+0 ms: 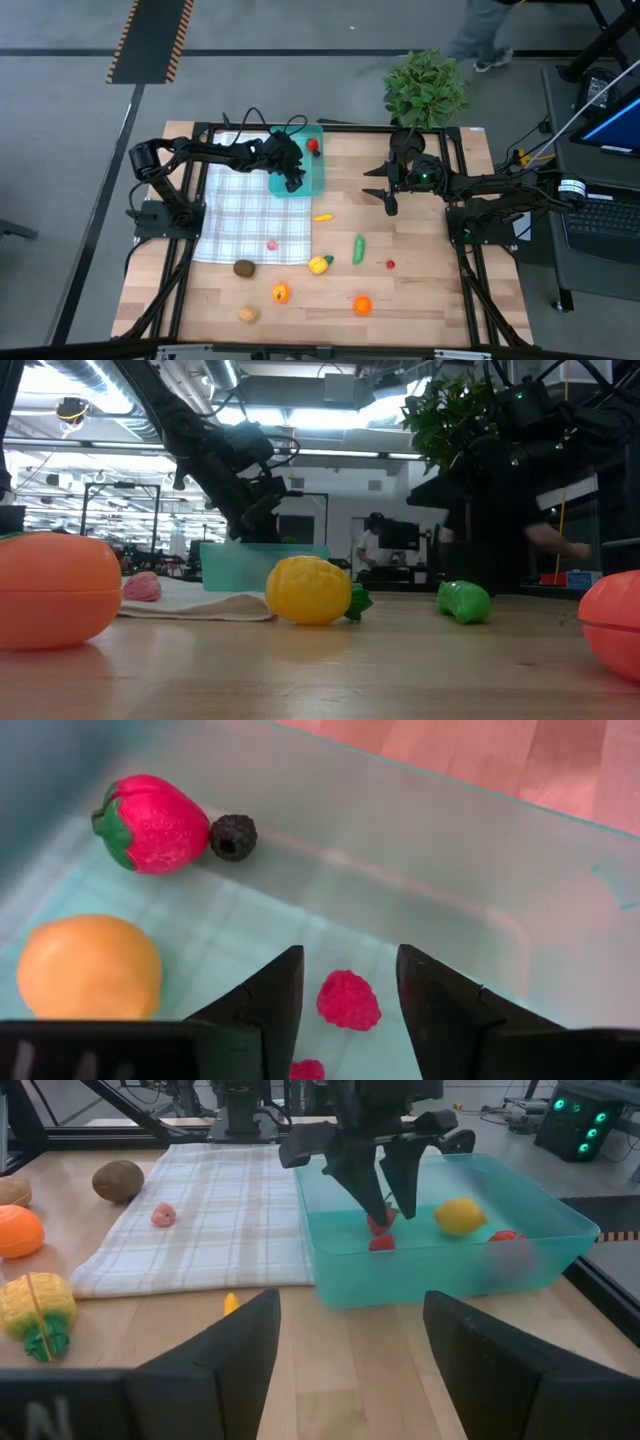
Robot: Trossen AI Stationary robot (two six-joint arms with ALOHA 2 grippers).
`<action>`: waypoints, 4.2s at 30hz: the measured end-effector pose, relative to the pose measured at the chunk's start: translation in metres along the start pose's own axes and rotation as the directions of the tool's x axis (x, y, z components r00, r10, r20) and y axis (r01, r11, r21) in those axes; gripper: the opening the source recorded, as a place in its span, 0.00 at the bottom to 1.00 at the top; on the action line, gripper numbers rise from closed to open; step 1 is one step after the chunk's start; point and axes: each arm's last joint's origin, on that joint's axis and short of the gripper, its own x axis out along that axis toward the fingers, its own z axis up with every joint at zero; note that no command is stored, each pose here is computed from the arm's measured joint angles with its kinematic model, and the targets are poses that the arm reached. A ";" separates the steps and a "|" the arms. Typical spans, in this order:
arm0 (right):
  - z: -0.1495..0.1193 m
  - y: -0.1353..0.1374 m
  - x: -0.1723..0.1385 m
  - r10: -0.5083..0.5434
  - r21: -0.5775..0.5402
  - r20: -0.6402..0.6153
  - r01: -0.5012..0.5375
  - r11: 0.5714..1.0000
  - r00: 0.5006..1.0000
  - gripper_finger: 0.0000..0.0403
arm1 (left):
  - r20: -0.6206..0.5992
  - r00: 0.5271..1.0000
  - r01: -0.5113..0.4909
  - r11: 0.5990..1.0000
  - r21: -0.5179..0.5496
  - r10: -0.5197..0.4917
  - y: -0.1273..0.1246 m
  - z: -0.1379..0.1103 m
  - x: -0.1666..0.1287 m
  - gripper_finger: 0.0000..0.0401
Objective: Pick and placing Produce into tupperware
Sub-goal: Put the red cherry into the blue bin
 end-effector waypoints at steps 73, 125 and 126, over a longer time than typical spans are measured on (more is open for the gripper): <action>0.036 0.178 -0.008 -0.022 0.066 -0.718 0.099 0.993 0.695 0.41 | 0.578 0.705 0.320 0.912 0.257 -0.410 -0.122 -0.111 -0.129 0.08; 0.007 0.228 0.002 0.002 0.140 -0.837 0.209 0.968 0.548 0.71 | 0.537 0.737 0.325 0.911 0.253 -0.411 -0.134 -0.120 -0.119 0.20; 0.004 0.227 0.001 0.000 0.141 -0.838 0.217 0.966 0.545 0.71 | 0.537 0.737 0.324 0.912 0.253 -0.411 -0.134 -0.120 -0.119 0.21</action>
